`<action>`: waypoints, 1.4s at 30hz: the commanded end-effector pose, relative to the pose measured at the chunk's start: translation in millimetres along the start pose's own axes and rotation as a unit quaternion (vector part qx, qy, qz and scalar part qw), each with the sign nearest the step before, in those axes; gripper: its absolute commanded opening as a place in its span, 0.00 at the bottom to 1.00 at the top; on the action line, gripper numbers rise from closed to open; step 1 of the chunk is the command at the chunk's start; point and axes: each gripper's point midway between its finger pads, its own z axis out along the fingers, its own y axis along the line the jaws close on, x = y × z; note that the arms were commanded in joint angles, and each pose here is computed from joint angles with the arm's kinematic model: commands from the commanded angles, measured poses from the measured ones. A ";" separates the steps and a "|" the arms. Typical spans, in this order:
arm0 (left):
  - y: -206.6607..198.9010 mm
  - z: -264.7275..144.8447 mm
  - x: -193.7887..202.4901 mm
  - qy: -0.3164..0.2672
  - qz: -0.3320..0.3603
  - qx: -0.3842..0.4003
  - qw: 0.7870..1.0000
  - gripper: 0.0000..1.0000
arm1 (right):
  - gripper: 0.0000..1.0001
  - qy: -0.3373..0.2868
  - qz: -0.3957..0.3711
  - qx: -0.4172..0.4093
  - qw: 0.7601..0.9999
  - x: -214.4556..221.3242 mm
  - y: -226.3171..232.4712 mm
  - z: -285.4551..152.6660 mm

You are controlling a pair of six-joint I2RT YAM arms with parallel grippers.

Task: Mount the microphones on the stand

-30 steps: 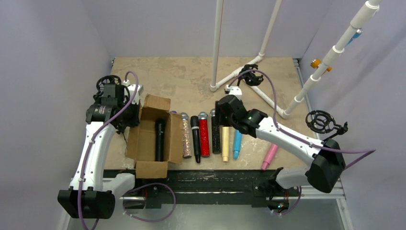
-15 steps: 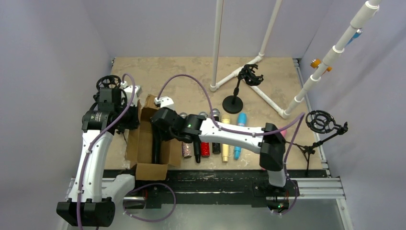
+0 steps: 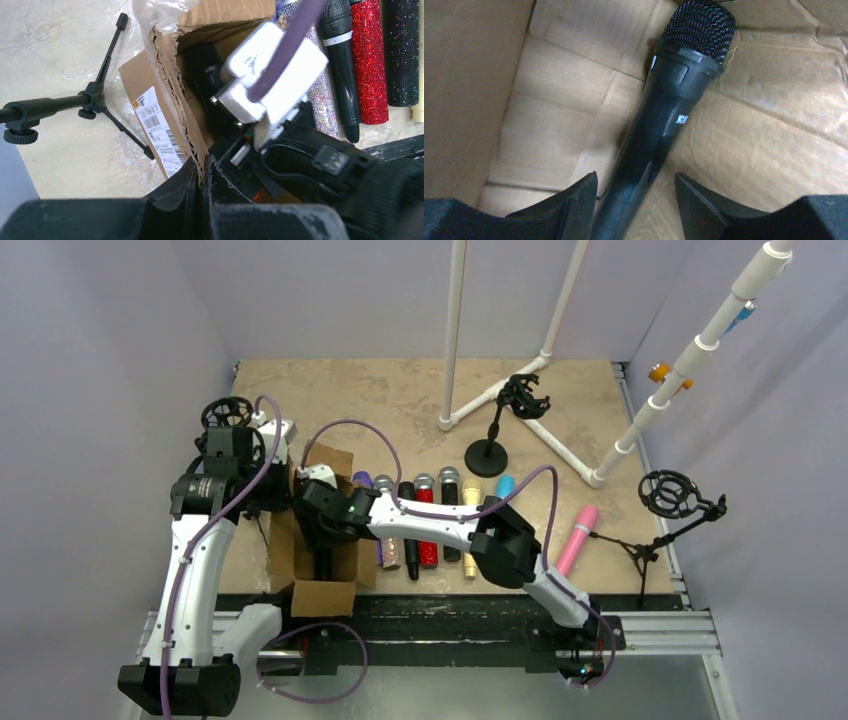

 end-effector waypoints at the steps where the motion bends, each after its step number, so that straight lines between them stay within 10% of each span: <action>1: -4.3 -0.1 -6.7 -0.020 -0.002 0.009 1.000 0.00 | 0.62 0.002 0.010 -0.003 1.000 -8.2 3.7 8.2; 16: -6.7 19.7 1.6 0.010 0.002 0.029 1.000 0.00 | 0.59 0.026 0.029 -0.040 0.998 9.1 10.1 54.5; 22: -5.3 25.4 5.4 0.027 0.010 0.030 0.999 0.00 | 0.41 -0.004 0.053 -0.083 0.995 -4.3 13.3 46.5; 30: 19.2 14.3 -12.4 0.002 0.025 -0.041 0.999 0.00 | 0.02 -0.114 0.098 -0.146 0.978 -87.7 3.7 -32.8; 42: 21.6 6.8 -34.3 -0.022 0.021 -0.049 0.998 0.00 | 0.00 -0.195 0.096 -0.178 0.960 -146.3 -15.3 -139.8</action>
